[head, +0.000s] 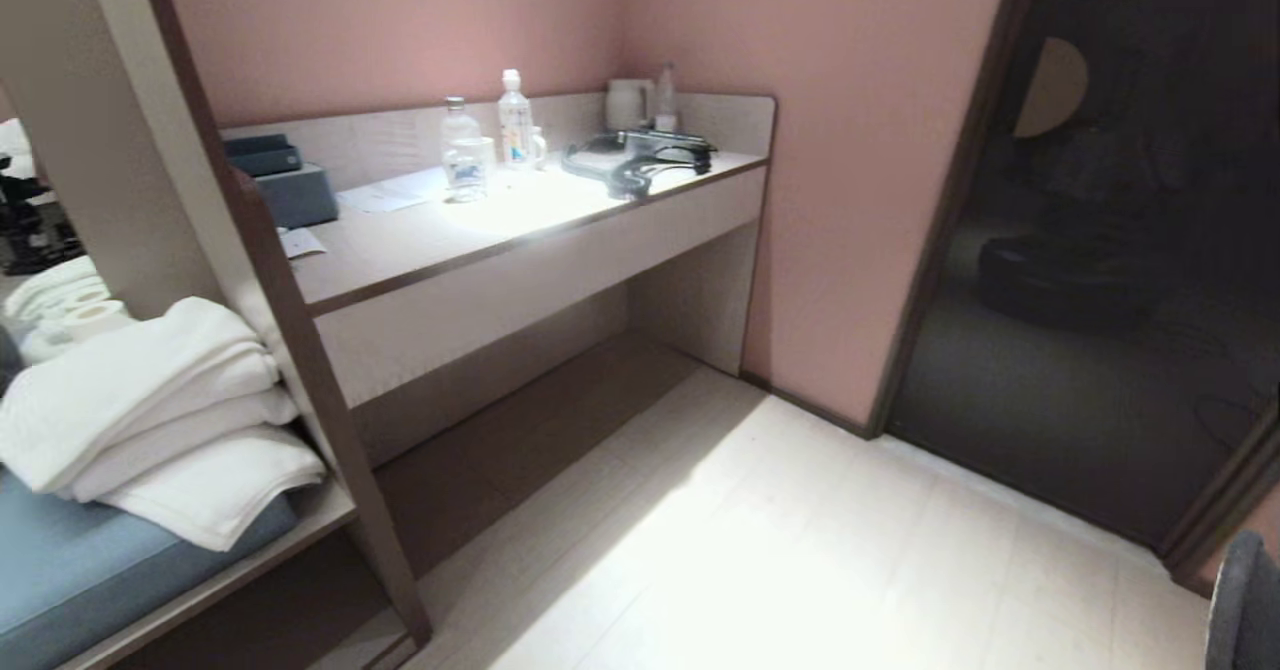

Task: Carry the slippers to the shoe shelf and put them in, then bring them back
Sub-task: Place the slippers into the shoe cabinet

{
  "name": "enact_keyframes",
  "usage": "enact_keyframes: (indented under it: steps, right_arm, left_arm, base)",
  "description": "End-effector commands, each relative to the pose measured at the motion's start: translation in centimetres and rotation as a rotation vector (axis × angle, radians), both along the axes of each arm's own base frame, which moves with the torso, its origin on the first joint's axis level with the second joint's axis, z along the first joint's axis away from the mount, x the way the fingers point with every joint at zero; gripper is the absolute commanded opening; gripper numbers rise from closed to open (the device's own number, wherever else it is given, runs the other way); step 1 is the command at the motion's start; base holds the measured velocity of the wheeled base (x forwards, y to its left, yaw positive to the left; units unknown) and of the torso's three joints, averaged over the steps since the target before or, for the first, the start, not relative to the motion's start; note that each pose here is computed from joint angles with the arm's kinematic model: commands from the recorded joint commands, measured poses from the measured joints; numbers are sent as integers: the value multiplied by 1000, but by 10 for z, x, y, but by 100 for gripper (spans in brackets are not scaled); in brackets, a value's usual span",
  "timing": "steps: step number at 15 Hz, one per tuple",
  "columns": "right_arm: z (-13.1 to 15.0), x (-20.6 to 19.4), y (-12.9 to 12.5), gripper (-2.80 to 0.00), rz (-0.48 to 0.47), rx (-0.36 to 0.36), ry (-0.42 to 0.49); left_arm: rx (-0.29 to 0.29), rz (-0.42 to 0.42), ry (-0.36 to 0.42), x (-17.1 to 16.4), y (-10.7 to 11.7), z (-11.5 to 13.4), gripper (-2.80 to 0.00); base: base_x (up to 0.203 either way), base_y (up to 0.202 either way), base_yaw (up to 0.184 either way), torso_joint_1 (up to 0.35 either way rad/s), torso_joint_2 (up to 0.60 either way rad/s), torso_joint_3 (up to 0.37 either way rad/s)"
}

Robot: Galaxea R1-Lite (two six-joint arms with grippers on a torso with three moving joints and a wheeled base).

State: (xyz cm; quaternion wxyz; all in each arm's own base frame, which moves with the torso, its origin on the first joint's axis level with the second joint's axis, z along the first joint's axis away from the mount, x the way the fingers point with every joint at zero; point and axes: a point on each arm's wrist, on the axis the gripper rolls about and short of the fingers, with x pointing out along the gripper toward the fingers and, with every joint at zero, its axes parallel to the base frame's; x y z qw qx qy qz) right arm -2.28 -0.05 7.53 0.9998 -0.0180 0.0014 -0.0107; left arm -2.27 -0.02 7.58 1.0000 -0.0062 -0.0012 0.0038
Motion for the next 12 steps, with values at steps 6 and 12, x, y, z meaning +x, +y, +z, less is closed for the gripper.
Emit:
enact_keyframes:
  steps: [6,12]
  right_arm:
    - [0,0,0,-280,9,-19,1]
    - [0,0,0,-280,22,-33,1]
  left_arm:
    - [0,0,1,0,0,0,-280]
    - [0,0,1,0,0,0,-280]
  base:
    - [0,-7,129,98,-242,-152]
    - [0,0,0,2,-4,-2]
